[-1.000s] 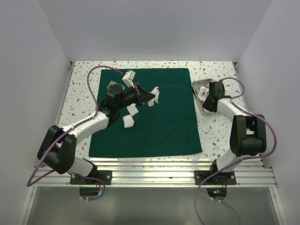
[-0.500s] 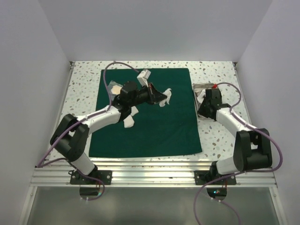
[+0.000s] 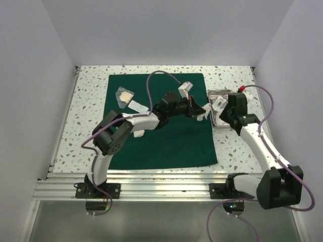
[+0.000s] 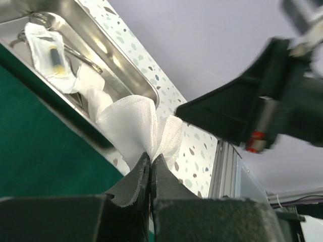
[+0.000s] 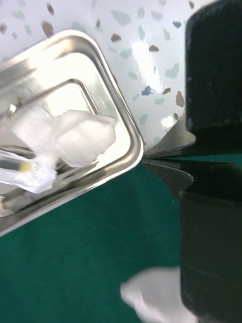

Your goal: Prepare the surgical pack

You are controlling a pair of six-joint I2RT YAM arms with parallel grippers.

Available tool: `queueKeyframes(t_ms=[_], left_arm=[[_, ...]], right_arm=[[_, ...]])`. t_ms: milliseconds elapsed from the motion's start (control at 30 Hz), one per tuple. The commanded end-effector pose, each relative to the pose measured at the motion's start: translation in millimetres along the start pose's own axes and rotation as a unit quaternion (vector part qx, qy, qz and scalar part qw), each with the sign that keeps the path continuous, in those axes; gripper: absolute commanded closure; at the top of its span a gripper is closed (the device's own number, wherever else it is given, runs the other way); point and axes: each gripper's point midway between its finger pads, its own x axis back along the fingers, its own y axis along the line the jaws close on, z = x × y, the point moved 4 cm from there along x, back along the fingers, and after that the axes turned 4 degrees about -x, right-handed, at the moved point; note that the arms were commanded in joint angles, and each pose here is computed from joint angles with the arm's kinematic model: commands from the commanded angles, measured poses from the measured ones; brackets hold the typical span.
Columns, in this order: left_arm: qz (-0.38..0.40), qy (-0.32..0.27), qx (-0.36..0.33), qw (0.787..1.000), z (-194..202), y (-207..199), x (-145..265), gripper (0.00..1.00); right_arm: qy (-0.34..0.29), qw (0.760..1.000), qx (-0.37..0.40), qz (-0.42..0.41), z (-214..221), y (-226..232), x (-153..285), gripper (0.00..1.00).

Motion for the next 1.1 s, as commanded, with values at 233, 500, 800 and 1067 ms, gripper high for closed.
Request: queueKeyframes(t_ms=[233,500,800,1067], left_arm=[[0.136,-0.089,0.017,0.987,-0.2,-28.5,-92.0,1.00],[0.074,-0.095,0.011,0.993,17.6,-11.1,-134.7,1.00],[0.018,-0.091,0.027,0.995,39.3,22.5,-158.5,0.89],[0.006,-0.082,0.011,0.997,29.1,18.0,-163.6,0.23]], right_arm=[[-0.104,0.993,-0.050,0.034,-54.7,-8.5,38.1,0.94],[-0.110,0.992,-0.047,0.029,-55.2,-10.9,38.6,0.94],[-0.115,0.992,-0.048,0.026,-53.1,-13.3,37.6,0.94],[-0.125,0.990,-0.047,0.033,-56.1,-17.4,41.2,0.91]])
